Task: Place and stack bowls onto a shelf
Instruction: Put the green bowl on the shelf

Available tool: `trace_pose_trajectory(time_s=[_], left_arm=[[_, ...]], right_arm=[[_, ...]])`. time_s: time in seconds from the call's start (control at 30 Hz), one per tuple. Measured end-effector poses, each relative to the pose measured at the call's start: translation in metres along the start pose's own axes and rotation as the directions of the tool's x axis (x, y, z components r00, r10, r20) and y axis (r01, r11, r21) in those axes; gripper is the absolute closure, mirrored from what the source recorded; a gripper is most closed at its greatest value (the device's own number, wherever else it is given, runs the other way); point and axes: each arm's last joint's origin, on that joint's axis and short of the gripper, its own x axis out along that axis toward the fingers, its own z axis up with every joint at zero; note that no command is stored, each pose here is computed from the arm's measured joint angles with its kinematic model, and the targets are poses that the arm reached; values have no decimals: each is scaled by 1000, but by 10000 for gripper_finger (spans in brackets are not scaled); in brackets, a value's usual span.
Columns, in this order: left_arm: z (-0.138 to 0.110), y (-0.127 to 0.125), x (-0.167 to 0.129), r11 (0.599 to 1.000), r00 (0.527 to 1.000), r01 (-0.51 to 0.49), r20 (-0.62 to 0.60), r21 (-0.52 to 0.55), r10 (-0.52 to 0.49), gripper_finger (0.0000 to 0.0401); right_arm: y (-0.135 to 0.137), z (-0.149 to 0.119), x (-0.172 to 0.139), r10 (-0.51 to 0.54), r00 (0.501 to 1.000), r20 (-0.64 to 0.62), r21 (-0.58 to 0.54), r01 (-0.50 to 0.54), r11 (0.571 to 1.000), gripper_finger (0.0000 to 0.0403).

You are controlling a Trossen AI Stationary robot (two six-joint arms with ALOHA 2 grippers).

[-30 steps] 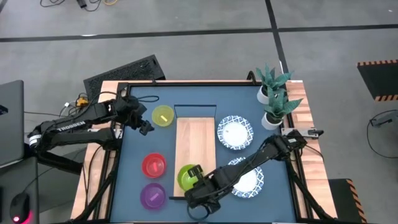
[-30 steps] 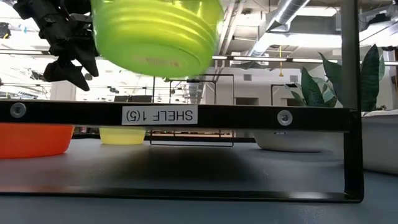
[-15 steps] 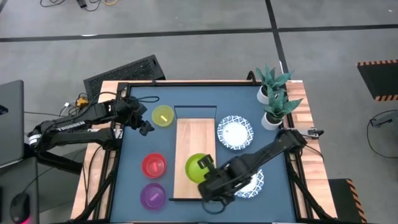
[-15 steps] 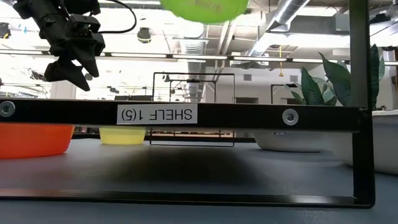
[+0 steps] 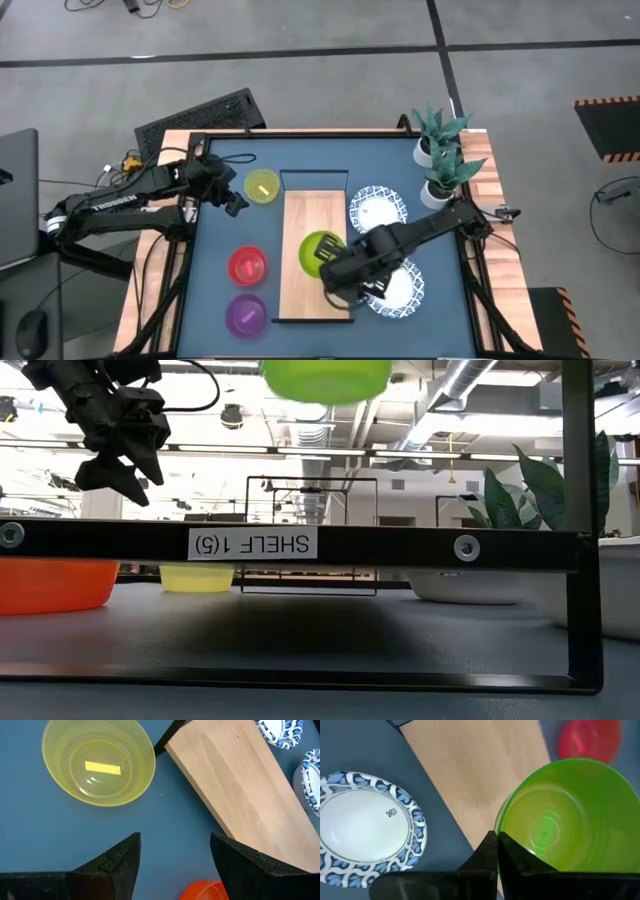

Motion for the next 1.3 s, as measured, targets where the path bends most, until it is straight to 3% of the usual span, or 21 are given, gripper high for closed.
trace_pose_trajectory(time_s=[0.27,0.57,0.73,1.0,1.13,1.3], left_arm=[[0,0,0,1000,1000,-5,4,8,5,177],[0,1,0,1000,1000,-21,15,8,21,177],[1,1,0,1000,1000,-25,19,7,25,177],[1,1,0,1000,999,-26,20,5,26,177],[1,1,0,1000,999,-27,22,-1,27,177],[1,1,0,999,999,-31,24,-11,31,177]], right_arm=[[-18,3,35,28,1000,13,-199,-24,980,382],[-17,20,75,133,990,54,-308,-110,945,382],[-13,26,76,145,985,90,-312,-110,944,382],[-14,33,84,171,973,154,-206,-138,969,382],[-8,37,104,210,972,105,-172,-190,967,382],[-5,41,110,172,983,58,-181,-159,971,382]])
